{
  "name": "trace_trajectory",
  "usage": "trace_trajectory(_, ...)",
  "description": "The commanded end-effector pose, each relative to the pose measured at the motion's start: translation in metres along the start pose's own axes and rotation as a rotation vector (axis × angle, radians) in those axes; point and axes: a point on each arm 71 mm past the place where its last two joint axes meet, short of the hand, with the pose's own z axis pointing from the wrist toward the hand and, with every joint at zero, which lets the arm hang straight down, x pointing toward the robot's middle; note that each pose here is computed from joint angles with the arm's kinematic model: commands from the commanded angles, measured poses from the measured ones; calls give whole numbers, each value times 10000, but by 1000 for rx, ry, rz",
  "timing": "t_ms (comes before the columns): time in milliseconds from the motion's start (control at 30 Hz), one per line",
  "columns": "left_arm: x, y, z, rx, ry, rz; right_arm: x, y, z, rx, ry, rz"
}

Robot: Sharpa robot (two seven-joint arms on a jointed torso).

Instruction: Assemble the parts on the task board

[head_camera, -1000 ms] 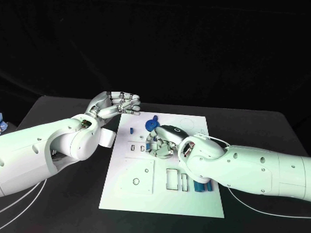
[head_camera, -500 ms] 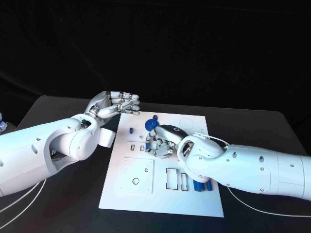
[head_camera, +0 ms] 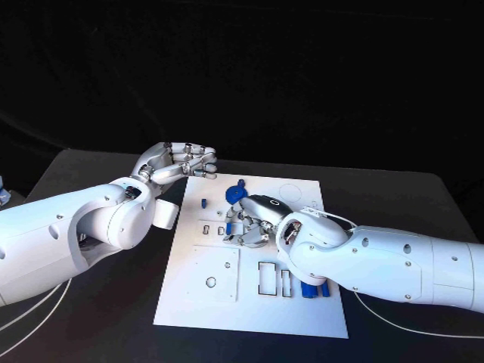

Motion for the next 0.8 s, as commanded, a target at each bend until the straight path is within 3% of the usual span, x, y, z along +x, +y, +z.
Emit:
trace_trajectory(33, 21, -4, 6, 2, 17, -6, 3, -4, -13, 2, -9, -8)
trace_trajectory(333, 0, 10, 15, -4, 18, 24, -61, 3, -86, -28, -77, 12)
trace_trajectory(533, -42, 37, 30, -23, 18, 106, -237, -89, -223, -73, -144, 125)
trace_trajectory(800, -54, 153, 67, -131, 115, 286, -692, -420, -367, 68, -188, 383)
